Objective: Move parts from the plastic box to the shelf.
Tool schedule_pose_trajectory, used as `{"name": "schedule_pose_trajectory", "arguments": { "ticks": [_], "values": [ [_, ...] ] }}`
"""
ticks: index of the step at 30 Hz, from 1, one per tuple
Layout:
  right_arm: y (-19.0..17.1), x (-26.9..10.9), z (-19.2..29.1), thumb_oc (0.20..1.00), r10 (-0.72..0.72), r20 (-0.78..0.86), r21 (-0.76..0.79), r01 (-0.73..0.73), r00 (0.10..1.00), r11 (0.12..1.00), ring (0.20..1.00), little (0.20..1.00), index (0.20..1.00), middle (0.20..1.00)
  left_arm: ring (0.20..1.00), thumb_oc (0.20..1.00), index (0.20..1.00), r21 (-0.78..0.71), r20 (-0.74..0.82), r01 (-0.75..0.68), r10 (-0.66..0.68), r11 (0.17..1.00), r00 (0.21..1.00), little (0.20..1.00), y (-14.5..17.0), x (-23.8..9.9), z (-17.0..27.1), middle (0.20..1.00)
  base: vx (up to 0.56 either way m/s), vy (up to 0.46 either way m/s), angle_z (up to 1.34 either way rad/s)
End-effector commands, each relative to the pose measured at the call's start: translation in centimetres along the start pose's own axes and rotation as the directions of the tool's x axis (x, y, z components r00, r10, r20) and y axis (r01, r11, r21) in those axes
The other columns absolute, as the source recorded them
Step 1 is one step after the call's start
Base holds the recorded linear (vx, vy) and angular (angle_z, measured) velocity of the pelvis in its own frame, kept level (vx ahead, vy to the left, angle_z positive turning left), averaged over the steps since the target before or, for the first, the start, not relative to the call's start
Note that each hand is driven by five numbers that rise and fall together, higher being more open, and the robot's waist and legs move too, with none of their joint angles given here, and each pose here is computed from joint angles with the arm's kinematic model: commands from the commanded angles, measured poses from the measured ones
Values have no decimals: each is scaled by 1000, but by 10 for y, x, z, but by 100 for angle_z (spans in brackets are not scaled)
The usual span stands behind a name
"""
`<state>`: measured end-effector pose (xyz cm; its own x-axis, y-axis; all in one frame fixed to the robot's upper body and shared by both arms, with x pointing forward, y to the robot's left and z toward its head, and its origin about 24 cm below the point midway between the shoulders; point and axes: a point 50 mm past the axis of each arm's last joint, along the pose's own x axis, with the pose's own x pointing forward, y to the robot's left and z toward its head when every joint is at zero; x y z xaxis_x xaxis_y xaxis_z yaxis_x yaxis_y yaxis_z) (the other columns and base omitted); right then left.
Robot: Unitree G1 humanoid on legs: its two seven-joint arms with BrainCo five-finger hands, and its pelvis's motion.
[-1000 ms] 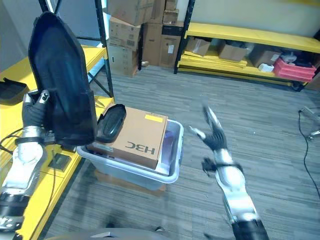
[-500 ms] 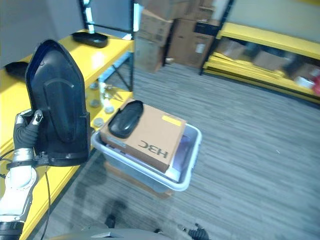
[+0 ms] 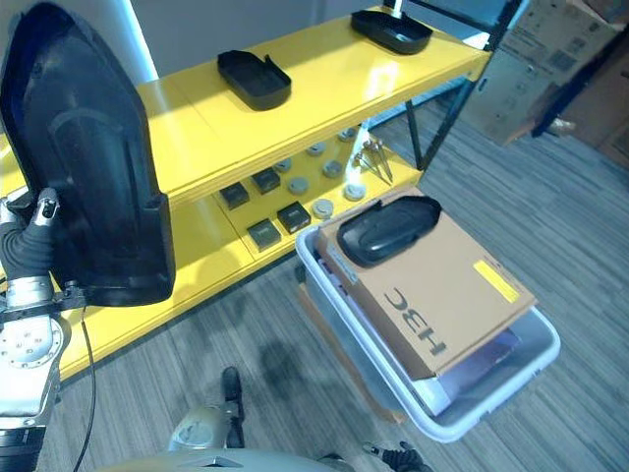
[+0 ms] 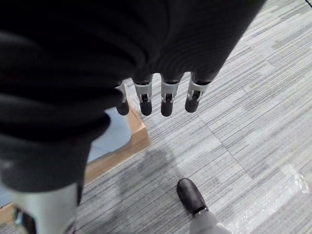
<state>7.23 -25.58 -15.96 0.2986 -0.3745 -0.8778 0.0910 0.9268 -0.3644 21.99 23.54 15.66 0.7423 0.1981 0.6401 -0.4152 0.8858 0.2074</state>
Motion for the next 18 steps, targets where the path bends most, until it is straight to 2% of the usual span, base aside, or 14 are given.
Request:
{"name": "schedule_pose_trajectory", "arguments": {
  "ticks": [1,5,6,7,10,14,16,17,18],
  "values": [
    [14,0,15,1000,24,39,30,-25,999,999,1000,1000,1000,1000,200,200,200,18,206,-57,52,998,977,200,9,18,29,200,126,59,34],
    [14,0,16,1000,23,47,28,-24,999,999,1000,1000,1000,1000,200,200,200,31,206,-63,55,998,977,200,10,19,28,200,167,107,28],
    [13,0,19,1000,0,51,39,-2,999,999,1000,1000,1000,1000,200,200,200,79,266,-42,20,996,964,200,4,26,37,200,634,585,28],
    [16,0,23,1000,10,74,22,-11,997,1000,1000,1000,1000,1000,200,200,200,92,325,-19,-12,996,946,200,-2,33,46,200,547,544,109],
    [17,0,24,1000,10,75,22,-12,997,1000,1000,1000,1000,1000,200,200,200,93,326,-19,-12,996,945,200,-2,33,46,200,59,87,136],
    [17,0,26,1000,10,85,12,-11,996,1000,1000,1000,1000,1000,200,200,200,81,341,-7,-21,997,940,200,-5,35,49,200,15,28,-8],
    [21,0,35,1000,16,118,-7,-16,993,1000,1000,1000,1000,1000,200,200,200,102,376,11,-49,995,925,200,-11,38,54,200,204,-248,4],
    [26,-2,26,1000,40,97,-18,-38,995,999,1000,1000,1000,1000,200,200,200,3,402,78,-73,997,913,200,-28,44,59,200,637,-702,9],
    [25,-2,20,1000,28,78,-14,-27,997,1000,1000,1000,1000,1000,200,200,200,-1,377,75,-70,997,924,200,-30,44,54,200,653,-682,128]
  ]
}}
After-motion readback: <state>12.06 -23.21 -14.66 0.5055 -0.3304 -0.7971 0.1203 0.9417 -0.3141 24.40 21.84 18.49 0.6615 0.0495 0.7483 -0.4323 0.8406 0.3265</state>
